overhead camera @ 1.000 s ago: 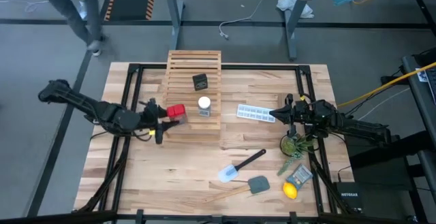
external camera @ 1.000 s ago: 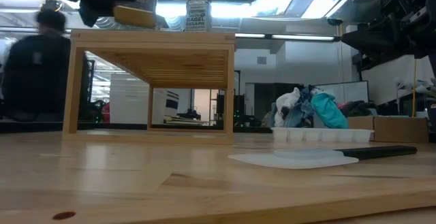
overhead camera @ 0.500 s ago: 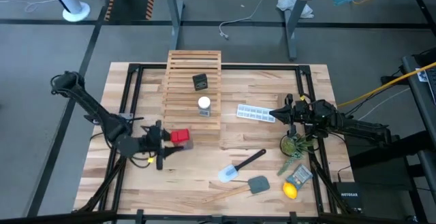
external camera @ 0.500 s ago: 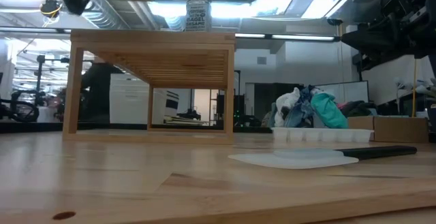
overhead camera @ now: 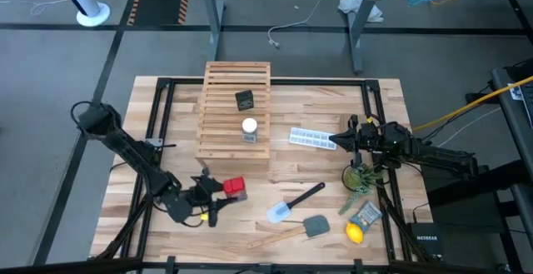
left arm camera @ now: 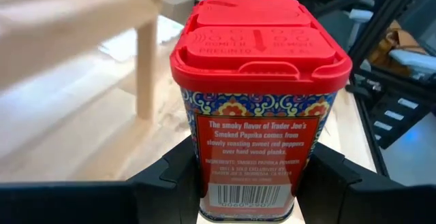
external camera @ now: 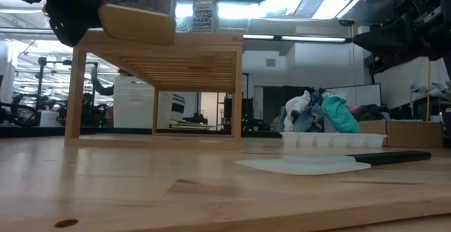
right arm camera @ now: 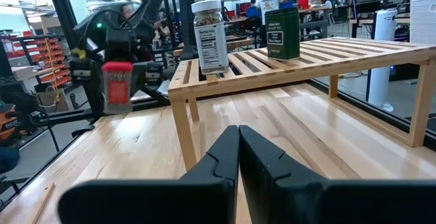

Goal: Shelf spices
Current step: Remove the red seasoning can from the shelf

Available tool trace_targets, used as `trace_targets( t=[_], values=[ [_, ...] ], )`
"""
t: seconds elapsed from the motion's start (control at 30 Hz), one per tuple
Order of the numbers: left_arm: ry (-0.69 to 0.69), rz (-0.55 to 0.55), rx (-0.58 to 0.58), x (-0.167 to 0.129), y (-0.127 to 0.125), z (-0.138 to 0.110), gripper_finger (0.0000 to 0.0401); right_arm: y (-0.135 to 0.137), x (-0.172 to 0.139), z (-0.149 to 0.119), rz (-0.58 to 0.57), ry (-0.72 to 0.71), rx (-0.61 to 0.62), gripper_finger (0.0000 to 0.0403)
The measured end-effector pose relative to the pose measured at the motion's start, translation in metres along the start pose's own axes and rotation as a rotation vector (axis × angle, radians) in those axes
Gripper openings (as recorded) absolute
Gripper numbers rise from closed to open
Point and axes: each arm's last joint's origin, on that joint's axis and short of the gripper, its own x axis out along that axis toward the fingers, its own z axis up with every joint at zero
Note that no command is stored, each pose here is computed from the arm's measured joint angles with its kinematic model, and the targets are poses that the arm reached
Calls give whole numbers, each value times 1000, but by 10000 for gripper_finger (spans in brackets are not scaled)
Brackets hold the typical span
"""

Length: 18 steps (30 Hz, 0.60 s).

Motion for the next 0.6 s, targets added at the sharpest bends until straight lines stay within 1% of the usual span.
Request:
trace_targets(
  t=[0.17,0.27,0.43,0.6],
  values=[
    [34,14,7,17,-16,-16,166,0,0,0,0,0,0,17],
    [46,26,-10,26,-22,-26,166,0,0,0,0,0,0,17],
    [68,58,-41,39,-26,-44,166,0,0,0,0,-1,0,17],
    [83,101,-46,52,-21,-56,166,0,0,0,0,0,-1,17]
  ],
)
